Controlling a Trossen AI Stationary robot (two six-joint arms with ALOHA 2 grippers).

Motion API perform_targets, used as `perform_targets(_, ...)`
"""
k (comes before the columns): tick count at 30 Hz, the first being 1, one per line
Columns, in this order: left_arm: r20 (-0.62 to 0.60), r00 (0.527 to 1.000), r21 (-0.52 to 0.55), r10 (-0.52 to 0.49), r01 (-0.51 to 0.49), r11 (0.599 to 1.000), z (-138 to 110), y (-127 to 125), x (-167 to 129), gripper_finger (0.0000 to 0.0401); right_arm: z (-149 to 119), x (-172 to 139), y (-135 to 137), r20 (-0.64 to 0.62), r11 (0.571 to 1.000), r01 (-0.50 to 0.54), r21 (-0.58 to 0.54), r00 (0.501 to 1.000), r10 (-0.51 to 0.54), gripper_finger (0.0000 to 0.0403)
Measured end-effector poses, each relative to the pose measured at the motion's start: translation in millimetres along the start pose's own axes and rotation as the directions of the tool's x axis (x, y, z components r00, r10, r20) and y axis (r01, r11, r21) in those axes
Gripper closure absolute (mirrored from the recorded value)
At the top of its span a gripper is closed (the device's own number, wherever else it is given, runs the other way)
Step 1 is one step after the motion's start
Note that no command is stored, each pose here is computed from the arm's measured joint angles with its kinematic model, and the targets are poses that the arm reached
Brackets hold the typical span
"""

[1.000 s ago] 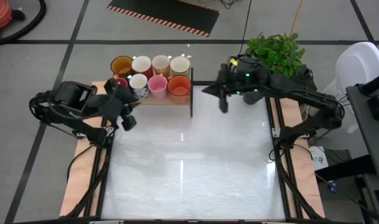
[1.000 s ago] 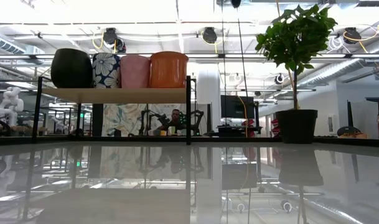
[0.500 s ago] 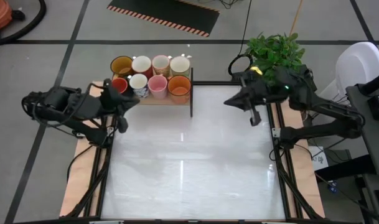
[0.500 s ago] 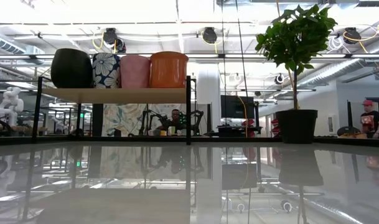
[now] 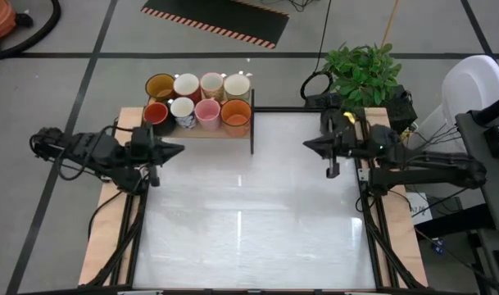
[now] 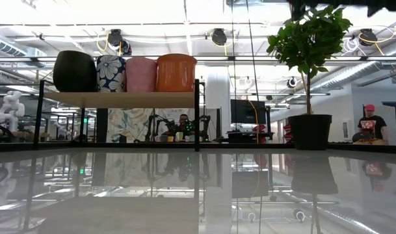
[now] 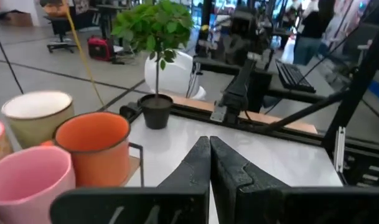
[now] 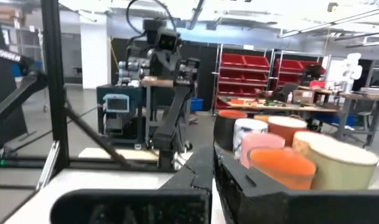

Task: Place coffee mugs
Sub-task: Return to Home Position

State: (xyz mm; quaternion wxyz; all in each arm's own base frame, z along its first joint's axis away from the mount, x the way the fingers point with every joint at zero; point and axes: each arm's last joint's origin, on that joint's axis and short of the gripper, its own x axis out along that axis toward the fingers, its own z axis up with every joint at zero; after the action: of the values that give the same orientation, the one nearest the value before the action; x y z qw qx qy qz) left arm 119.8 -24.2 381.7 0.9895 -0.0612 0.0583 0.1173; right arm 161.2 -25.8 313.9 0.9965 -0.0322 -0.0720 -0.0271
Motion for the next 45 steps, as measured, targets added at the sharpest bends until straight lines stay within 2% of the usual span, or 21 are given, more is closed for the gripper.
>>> perform_targets(7, 0.063, 0.998, -0.043, 0.03, -0.028, 0.999, -25, 16, -10, 0.04, -47, -7, 3, -0.058, 0.999, -0.003, 0.032, 0.998, 0.005, 0.0403)
perform_targets(12, 0.049, 0.999, 0.009, -0.007, 0.006, 1.0, -42, 21, -14, 0.04, -74, -13, 5, -0.082, 1.0, -0.005, -0.003, 0.997, 0.005, 0.0403)
perform_targets(21, 0.058, 0.998, 0.02, -0.013, 0.012, 1.0, -67, 31, -23, 0.04, -115, -29, 9, -0.13, 1.0, -0.011, -0.022, 0.991, 0.008, 0.0403)
perform_targets(26, 0.075, 0.997, 0.077, -0.006, 0.0, 0.997, -75, 36, -29, 0.04, -124, -34, 10, -0.157, 0.999, -0.016, -0.039, 0.988, 0.009, 0.0403)
perform_targets(37, 0.095, 0.995, 0.048, -0.007, 0.003, 0.999, -106, 45, -35, 0.04, -131, -43, 11, -0.147, 1.0, -0.011, -0.012, 0.989, 0.01, 0.0403)
perform_targets(45, 0.123, 0.992, 0.044, -0.003, -0.003, 0.999, -116, 55, -49, 0.04, -138, -51, 13, -0.144, 1.0, -0.009, 0.0, 0.989, 0.009, 0.0403)
